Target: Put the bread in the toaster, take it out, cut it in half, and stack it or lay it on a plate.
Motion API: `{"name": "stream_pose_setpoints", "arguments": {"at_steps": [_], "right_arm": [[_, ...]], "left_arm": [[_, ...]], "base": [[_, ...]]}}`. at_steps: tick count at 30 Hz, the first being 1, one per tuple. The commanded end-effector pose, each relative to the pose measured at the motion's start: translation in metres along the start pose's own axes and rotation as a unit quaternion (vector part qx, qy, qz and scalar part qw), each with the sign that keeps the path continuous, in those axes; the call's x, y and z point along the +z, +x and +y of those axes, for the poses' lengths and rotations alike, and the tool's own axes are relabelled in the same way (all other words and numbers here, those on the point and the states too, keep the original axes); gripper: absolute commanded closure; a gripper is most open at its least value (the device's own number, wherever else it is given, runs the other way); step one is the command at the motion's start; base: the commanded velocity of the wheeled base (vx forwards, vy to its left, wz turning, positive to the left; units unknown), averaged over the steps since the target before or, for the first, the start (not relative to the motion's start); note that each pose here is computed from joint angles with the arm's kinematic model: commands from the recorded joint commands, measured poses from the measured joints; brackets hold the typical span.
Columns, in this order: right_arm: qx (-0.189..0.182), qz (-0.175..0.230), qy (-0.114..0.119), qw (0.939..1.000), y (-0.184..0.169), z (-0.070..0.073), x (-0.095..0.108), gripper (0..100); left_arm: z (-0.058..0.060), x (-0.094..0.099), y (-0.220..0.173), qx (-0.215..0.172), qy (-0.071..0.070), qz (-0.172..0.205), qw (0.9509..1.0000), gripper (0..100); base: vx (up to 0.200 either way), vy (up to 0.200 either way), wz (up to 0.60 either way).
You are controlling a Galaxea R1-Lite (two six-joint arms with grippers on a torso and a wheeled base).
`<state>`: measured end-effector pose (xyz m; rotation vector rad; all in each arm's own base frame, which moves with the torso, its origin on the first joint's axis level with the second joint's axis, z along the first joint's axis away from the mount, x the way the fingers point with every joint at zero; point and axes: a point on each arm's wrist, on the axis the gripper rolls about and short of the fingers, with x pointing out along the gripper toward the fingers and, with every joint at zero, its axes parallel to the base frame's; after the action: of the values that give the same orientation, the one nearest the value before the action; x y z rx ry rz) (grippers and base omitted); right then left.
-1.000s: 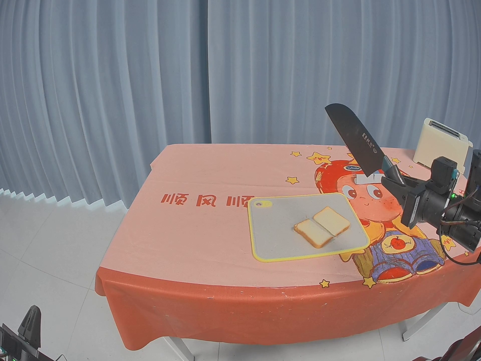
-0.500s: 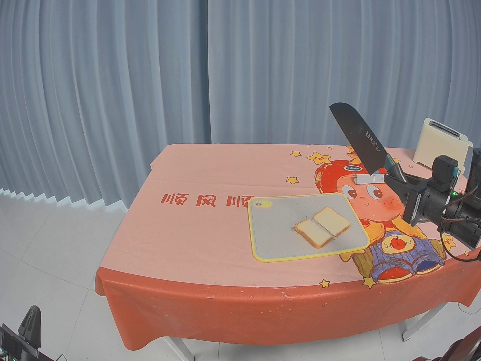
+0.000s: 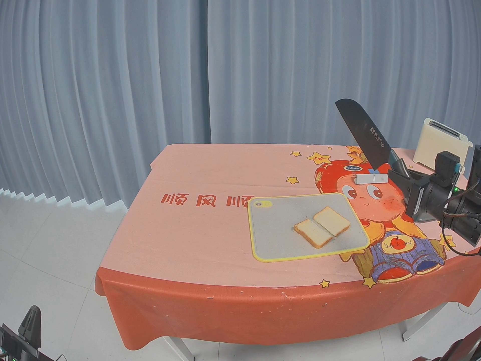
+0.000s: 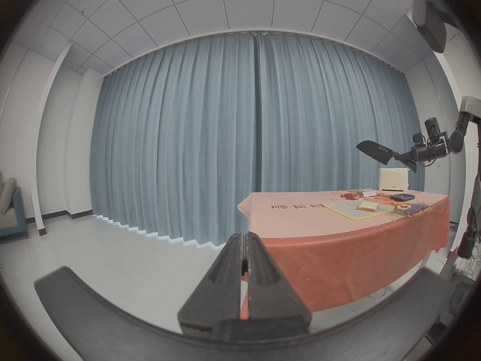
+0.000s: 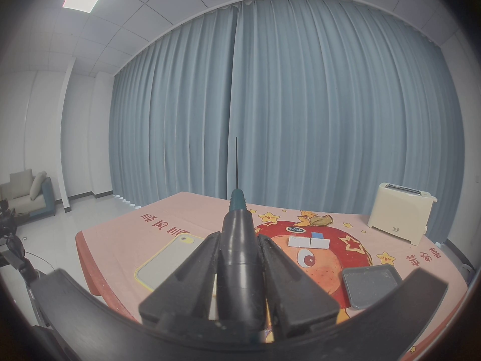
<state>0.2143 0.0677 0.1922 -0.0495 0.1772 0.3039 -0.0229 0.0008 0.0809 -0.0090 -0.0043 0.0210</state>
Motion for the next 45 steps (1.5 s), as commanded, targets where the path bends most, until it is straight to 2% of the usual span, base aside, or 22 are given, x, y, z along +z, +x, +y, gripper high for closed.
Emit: {"name": "stream_pose_setpoints", "arguments": {"at_steps": [1,11,22,45], "right_arm": [[-0.006,0.001,0.001,1.0000,0.0009,-0.0024,-0.0003,100],[-0.006,-0.009,0.002,0.9999,0.0014,-0.0031,0.0049,100],[-0.019,-0.011,0.004,0.9997,0.0005,-0.0119,0.0057,100],[-0.021,-0.008,0.005,0.9997,0.0007,-0.0119,0.0045,100]], "left_arm": [[0.0000,-0.0049,0.0013,0.000,0.000,0.009,1.0000,100],[0.0000,-0.0049,0.0013,0.000,0.000,0.009,1.0000,100],[0.0000,-0.0049,0.0013,0.000,0.000,0.009,1.0000,100],[0.0000,-0.0049,0.0013,0.000,0.000,0.009,1.0000,100]], "base": [[0.000,0.000,0.00],[0.000,0.000,0.00],[0.000,0.000,0.00],[0.000,0.000,0.00]]}}
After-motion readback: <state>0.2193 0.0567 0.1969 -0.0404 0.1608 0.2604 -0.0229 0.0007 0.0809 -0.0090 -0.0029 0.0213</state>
